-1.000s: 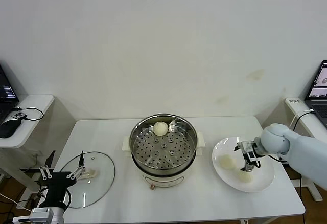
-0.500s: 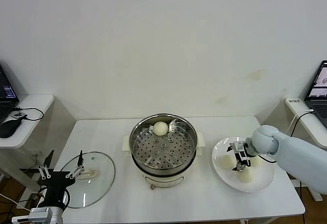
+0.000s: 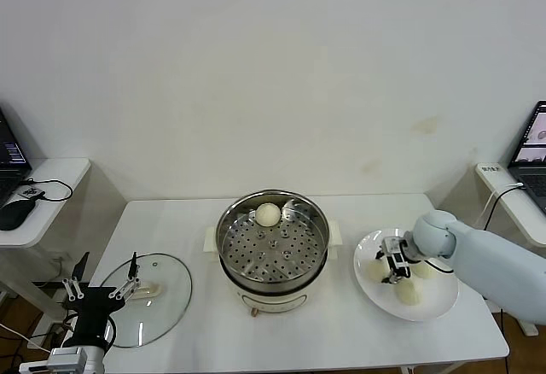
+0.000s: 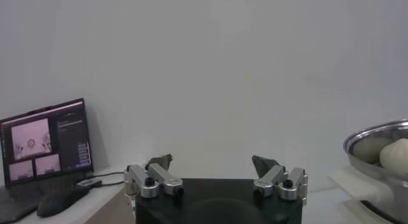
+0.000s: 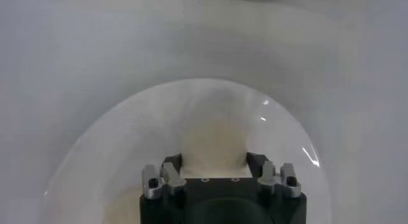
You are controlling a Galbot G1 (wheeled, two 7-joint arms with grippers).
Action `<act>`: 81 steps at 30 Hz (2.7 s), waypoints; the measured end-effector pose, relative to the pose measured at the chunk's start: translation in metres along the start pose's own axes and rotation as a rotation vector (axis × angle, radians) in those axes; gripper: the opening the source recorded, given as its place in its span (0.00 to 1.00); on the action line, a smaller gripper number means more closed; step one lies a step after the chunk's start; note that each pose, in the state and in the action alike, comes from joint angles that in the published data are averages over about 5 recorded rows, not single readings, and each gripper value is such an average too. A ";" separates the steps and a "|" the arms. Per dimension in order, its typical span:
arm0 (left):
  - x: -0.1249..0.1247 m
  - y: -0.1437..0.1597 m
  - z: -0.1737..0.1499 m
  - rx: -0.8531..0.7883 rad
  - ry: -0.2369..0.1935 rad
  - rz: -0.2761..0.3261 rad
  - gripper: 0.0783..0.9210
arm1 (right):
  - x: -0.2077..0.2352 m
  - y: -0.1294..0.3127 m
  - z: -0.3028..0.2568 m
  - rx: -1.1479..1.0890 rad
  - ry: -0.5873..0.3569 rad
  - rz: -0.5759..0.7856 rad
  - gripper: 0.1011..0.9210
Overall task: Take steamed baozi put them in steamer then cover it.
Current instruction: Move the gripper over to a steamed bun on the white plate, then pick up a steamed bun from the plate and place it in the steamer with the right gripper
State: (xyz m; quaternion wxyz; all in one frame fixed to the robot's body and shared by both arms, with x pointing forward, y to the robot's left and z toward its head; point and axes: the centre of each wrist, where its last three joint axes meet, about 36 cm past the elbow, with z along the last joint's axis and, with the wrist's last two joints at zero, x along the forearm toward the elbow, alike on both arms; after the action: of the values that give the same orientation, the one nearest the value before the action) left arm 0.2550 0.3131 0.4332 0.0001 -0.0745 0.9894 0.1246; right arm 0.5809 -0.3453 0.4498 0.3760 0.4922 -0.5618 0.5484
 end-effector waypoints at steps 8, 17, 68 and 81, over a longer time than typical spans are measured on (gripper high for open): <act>0.000 -0.001 -0.001 0.005 -0.004 0.002 0.88 | 0.030 -0.011 0.000 -0.006 -0.006 0.019 0.61; -0.004 -0.005 -0.002 0.010 -0.012 0.016 0.88 | 0.121 -0.044 -0.021 -0.002 -0.040 0.109 0.63; -0.014 0.000 0.003 0.017 -0.033 -0.016 0.88 | 0.060 -0.089 -0.363 0.027 -0.172 0.027 0.63; -0.013 -0.001 0.001 0.019 -0.034 -0.015 0.88 | 0.092 -0.095 -0.347 0.055 -0.150 0.031 0.88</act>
State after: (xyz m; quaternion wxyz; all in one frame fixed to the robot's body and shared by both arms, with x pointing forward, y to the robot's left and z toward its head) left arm 0.2676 0.3144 0.4321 0.0188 -0.0799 0.9898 0.1165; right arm 0.6102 -0.0074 0.6023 0.3109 0.5333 -0.5805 0.5311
